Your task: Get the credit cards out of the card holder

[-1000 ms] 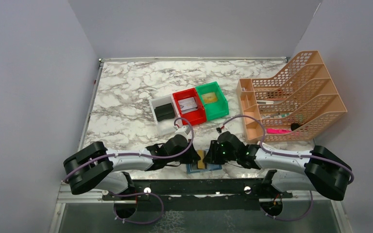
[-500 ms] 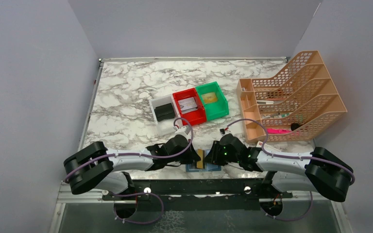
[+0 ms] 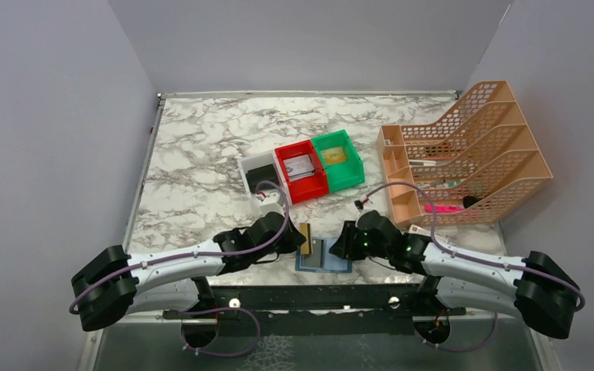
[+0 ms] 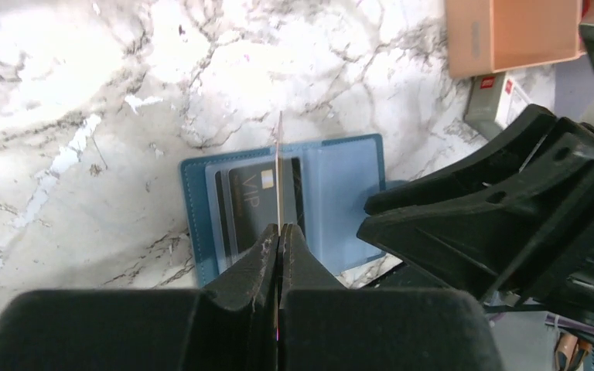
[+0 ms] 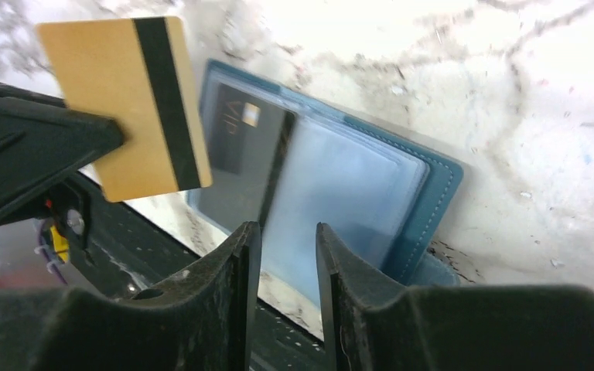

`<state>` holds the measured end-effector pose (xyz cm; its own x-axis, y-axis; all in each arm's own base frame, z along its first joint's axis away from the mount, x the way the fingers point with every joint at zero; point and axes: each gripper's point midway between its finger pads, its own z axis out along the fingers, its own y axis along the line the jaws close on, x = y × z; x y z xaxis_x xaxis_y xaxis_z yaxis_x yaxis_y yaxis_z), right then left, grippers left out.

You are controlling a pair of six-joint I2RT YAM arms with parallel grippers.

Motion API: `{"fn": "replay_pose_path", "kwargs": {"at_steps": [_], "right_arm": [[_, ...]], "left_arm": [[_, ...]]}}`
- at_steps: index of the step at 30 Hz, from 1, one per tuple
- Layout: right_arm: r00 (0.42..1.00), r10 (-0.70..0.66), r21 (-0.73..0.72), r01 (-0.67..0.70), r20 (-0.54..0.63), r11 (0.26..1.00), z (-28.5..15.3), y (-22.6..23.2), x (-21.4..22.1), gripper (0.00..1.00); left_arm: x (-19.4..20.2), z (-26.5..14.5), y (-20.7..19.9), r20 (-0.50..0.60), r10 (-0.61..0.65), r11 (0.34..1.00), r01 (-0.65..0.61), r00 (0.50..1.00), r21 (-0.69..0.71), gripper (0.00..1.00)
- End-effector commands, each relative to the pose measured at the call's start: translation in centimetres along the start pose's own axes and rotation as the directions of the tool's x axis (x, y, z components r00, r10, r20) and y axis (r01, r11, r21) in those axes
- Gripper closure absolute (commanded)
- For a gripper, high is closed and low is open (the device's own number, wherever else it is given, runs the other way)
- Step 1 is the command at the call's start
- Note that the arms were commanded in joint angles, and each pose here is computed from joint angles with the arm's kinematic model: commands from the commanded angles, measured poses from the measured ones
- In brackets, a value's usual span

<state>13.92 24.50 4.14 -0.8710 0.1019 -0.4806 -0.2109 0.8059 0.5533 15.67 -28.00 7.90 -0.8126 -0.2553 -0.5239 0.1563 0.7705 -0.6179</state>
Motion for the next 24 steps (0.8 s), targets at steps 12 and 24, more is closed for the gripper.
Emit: {"fn": "replay_pose_path", "kwargs": {"at_steps": [12,24], "right_arm": [[0.941,0.079,-0.137,-0.035,0.329,0.990,-6.2,-0.3,-4.1,0.39],[0.973,0.082,-0.374,0.005,0.217,0.927,-5.8,3.1,-1.3,0.21]], "left_arm": [[-1.6,-1.5,-2.1,0.054,0.075,0.990,-0.081,0.996,0.114,1.00],[-2.6,-4.7,-3.2,0.061,0.063,0.929,-0.080,0.996,0.360,1.00]]}}
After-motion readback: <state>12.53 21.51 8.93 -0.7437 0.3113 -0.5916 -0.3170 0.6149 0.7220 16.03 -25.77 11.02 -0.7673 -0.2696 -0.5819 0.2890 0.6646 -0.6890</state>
